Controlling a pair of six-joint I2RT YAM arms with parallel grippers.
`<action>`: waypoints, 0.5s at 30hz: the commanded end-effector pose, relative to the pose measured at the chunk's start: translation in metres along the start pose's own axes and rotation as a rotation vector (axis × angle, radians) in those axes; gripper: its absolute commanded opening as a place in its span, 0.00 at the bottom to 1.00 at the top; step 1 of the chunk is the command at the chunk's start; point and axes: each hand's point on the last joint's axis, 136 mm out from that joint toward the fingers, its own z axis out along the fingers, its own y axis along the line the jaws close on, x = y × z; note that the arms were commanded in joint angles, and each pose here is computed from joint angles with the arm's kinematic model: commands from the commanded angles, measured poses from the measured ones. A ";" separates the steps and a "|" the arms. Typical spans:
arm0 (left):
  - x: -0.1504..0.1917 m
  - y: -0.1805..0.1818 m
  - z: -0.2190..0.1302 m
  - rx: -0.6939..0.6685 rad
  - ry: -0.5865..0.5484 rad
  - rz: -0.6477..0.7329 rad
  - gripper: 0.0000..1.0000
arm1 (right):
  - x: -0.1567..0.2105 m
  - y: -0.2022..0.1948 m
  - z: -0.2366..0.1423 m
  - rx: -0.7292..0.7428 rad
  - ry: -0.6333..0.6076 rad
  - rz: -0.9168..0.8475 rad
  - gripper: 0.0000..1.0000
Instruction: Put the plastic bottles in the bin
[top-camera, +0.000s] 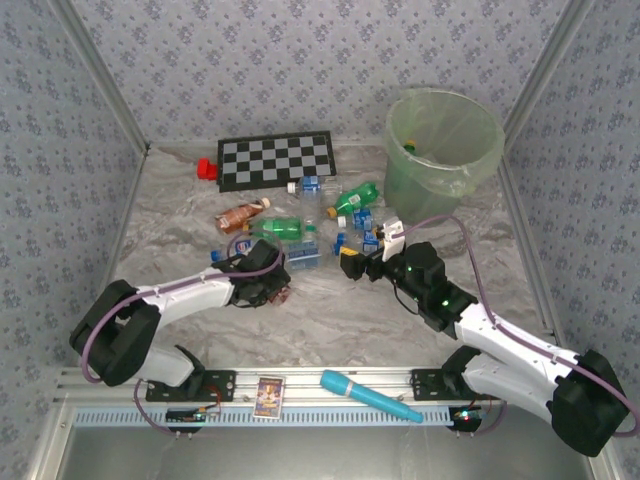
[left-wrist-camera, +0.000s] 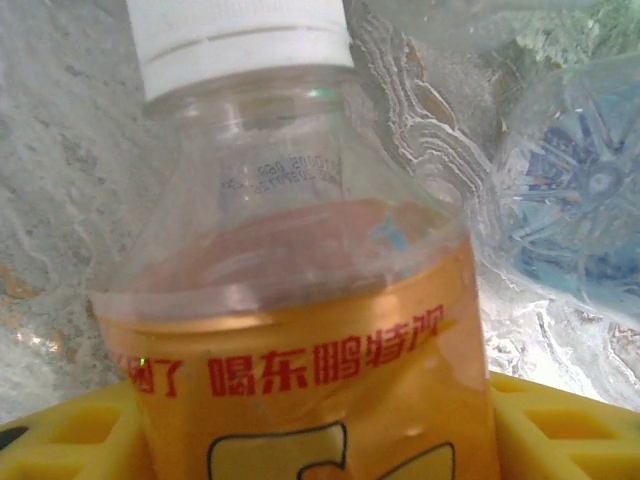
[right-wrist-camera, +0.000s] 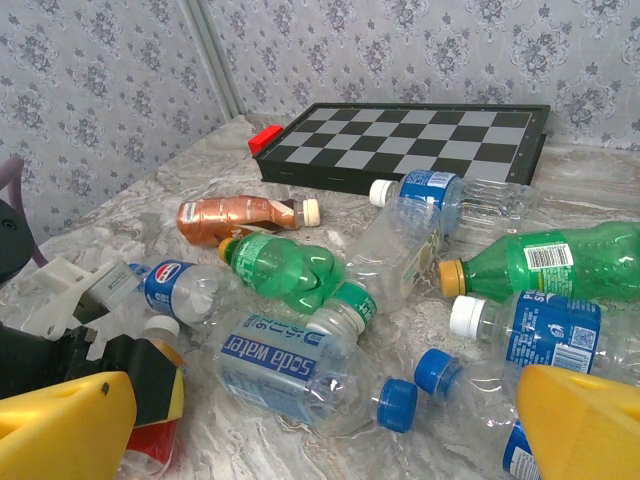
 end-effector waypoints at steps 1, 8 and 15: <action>-0.006 -0.009 -0.016 0.042 -0.035 -0.005 0.60 | -0.004 0.000 0.000 -0.005 -0.019 0.013 1.00; -0.006 -0.010 -0.047 0.130 -0.085 0.068 0.58 | -0.005 -0.001 0.000 -0.005 -0.024 0.016 1.00; -0.004 -0.035 -0.087 0.325 -0.151 0.349 0.59 | -0.028 0.001 -0.003 -0.007 -0.025 0.163 1.00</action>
